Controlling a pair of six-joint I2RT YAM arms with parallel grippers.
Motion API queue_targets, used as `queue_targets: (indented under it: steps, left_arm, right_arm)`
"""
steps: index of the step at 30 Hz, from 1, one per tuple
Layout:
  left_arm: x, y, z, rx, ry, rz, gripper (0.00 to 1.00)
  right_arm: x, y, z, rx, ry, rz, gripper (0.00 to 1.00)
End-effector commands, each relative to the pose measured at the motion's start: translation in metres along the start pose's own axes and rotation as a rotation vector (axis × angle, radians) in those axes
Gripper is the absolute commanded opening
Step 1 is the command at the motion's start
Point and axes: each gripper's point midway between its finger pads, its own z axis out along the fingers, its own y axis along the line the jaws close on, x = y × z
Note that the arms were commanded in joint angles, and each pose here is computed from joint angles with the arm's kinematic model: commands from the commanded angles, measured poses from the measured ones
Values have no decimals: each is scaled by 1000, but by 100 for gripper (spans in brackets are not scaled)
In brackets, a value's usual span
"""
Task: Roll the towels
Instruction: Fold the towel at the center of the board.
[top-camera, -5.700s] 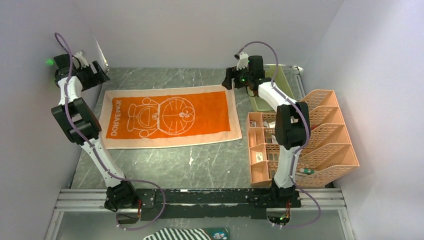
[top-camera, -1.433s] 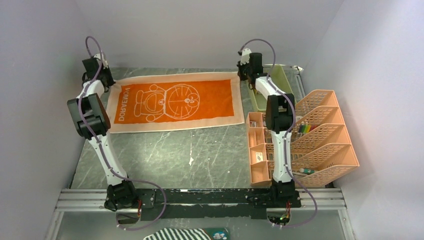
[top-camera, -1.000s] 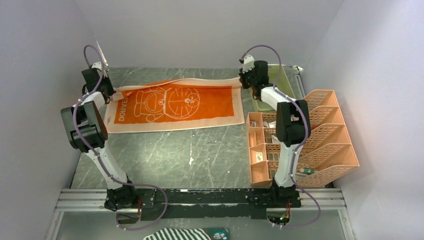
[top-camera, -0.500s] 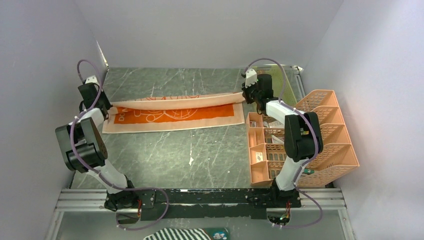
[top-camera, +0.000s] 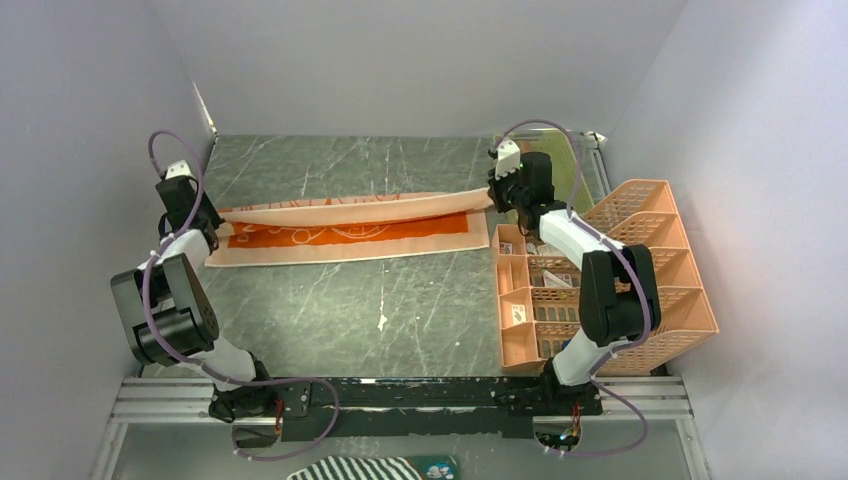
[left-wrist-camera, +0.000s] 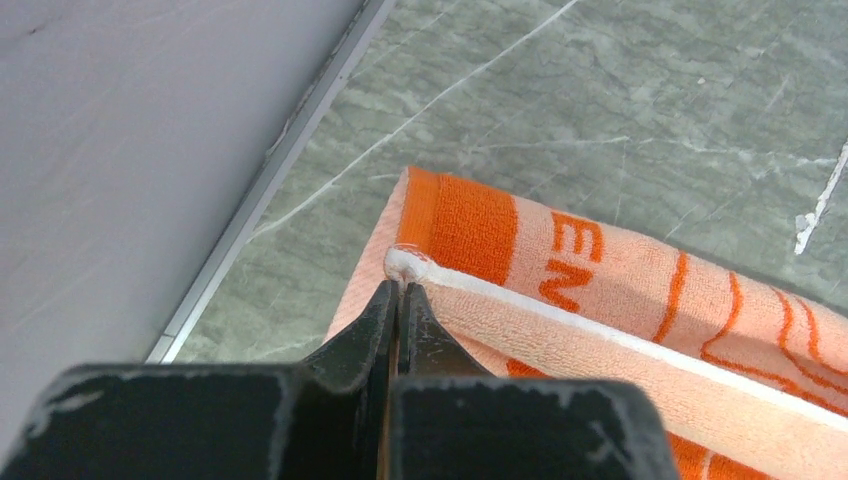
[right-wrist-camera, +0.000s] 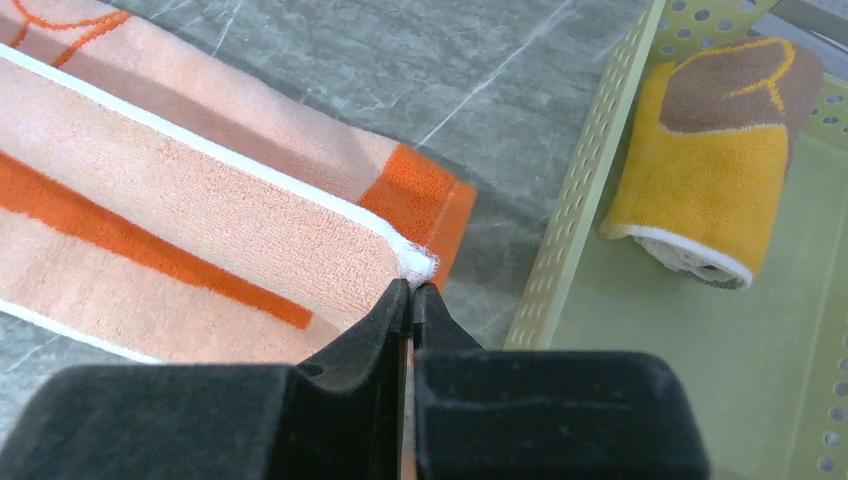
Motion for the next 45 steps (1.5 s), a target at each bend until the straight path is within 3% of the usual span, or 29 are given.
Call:
queue_targets:
  steps: [1, 10, 13, 14, 16, 18, 19, 22, 27, 30, 33, 38, 45]
  left_arm:
    - [-13, 8, -14, -32, -53, -17, 7]
    - [-12, 10, -23, -37, -55, -30, 7]
    - [-18, 5, -28, -15, -61, -36, 13]
    - [-21, 4, -32, -11, -64, -40, 19]
    - [-29, 3, -42, -4, -86, -55, 40]
    - [-38, 3, -56, -1, -122, -72, 78]
    - [-43, 3, -63, -2, -144, -78, 87]
    - [-59, 5, -86, 0, -213, -91, 91]
    - [-71, -1, -97, 39, -251, -67, 91]
    - [-65, -22, -79, 146, -141, -26, 83]
    - [-56, -50, -62, 267, -8, -40, 67]
    - [-59, -108, -54, 362, -10, 68, 64]
    - [-4, -133, -31, 438, 229, 8, 47]
  right_arm:
    - [-9, 9, -13, -4, -6, -14, 0]
    - [7, 29, -20, -5, 79, -20, 2]
    - [10, 20, -25, 59, 102, 7, 28]
    - [8, 16, -27, 84, 98, 20, 36]
    - [-5, 7, -34, 142, 54, 39, 48]
    - [-9, 4, -43, 175, 10, 56, 62]
    - [-16, 3, -47, 183, -29, 63, 67]
    - [-45, 2, -63, 199, -165, 81, 75]
    - [-75, 16, -58, 107, -275, 94, 77]
    - [-78, 37, -28, -24, -187, 119, 73]
    - [-71, 65, 7, -107, -57, 125, 67]
    - [-61, 117, 50, -178, 23, 85, 66]
    - [-13, 135, 76, -221, 154, 136, 60]
